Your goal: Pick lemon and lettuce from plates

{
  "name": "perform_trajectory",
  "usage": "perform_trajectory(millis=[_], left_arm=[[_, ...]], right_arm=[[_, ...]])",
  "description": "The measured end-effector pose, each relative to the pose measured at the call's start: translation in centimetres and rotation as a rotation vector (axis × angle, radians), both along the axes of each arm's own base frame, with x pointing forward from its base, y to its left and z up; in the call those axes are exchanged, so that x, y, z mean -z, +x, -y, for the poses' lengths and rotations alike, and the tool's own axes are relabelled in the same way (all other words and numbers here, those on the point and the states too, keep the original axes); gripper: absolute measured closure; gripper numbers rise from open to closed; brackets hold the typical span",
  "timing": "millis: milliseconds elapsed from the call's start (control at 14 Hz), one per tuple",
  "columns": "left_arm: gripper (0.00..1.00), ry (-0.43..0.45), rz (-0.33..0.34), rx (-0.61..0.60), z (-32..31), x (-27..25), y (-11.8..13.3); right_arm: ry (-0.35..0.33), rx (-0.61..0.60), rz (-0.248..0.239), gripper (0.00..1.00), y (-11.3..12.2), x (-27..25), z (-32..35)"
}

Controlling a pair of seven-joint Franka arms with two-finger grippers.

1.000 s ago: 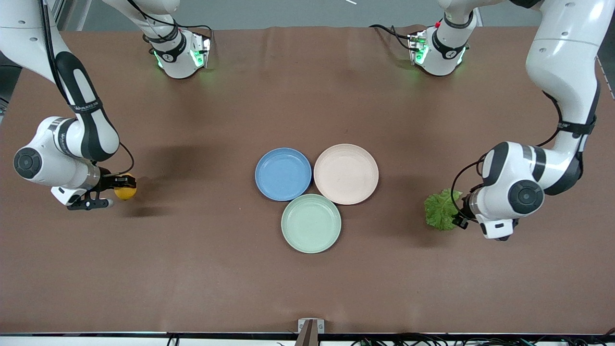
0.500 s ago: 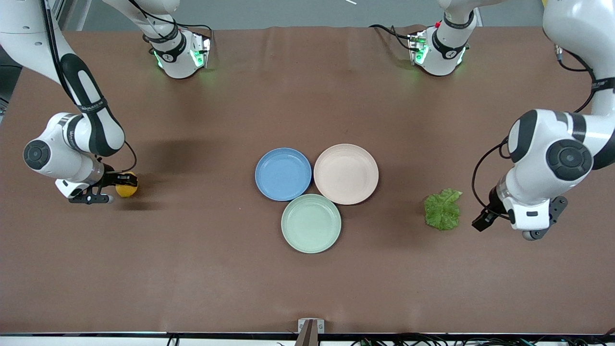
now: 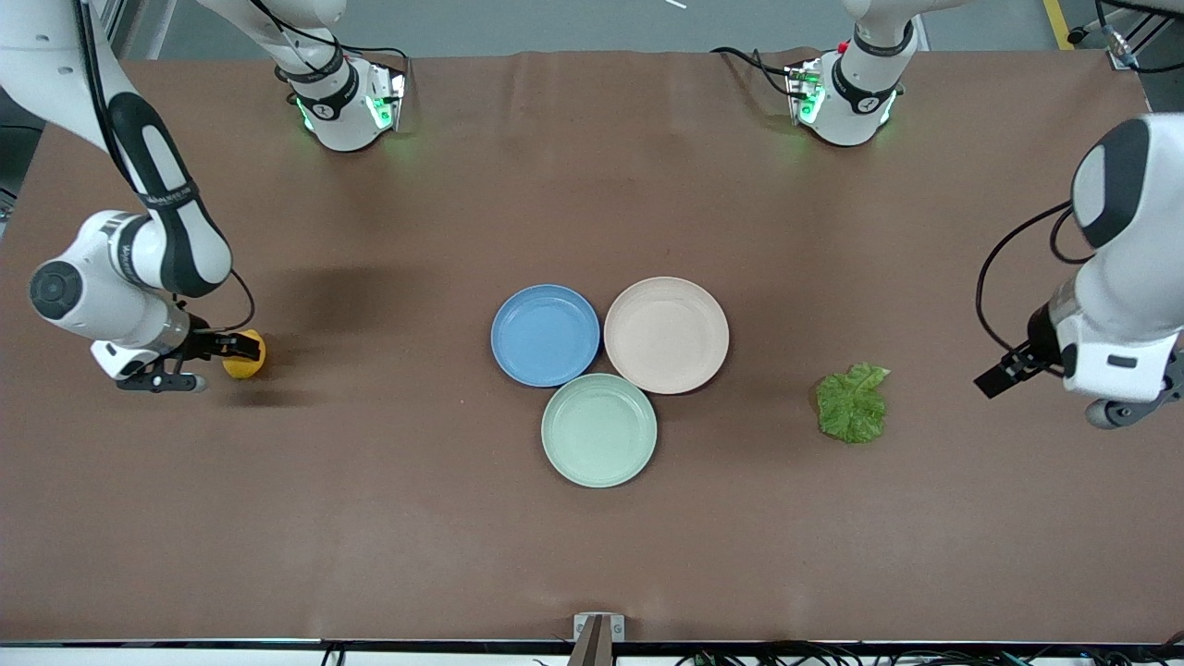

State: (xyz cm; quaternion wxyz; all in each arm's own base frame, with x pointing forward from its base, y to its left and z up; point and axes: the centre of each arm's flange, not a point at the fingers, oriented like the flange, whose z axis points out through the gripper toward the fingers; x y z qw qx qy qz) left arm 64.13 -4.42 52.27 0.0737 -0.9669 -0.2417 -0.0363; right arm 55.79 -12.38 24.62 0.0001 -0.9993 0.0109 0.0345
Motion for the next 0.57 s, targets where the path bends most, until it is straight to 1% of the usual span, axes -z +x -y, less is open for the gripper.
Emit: perform_trajectory(millis=[143, 286, 429, 571], left_arm=[[0.0, -0.014, 0.004, 0.067, 0.5, -2.7, -1.2], [0.0, -0.017, -0.013, 0.131, 0.2, -4.7, -2.5], [0.0, -0.022, -0.02, 0.188, -0.7, -6.2, -3.4], [0.0, -0.037, -0.02, 0.24, -1.5, -7.8, -4.4]], right_arm=[[0.006, -0.008, -0.033, 0.0, 1.3, -6.7, -0.5], [0.005, -0.02, -0.047, 0.0, 2.0, -14.3, -1.8], [0.003, -0.044, -0.051, 0.0, 1.9, -20.5, -3.8], [0.002, -0.051, -0.077, 0.0, 1.3, -25.4, -6.2]])
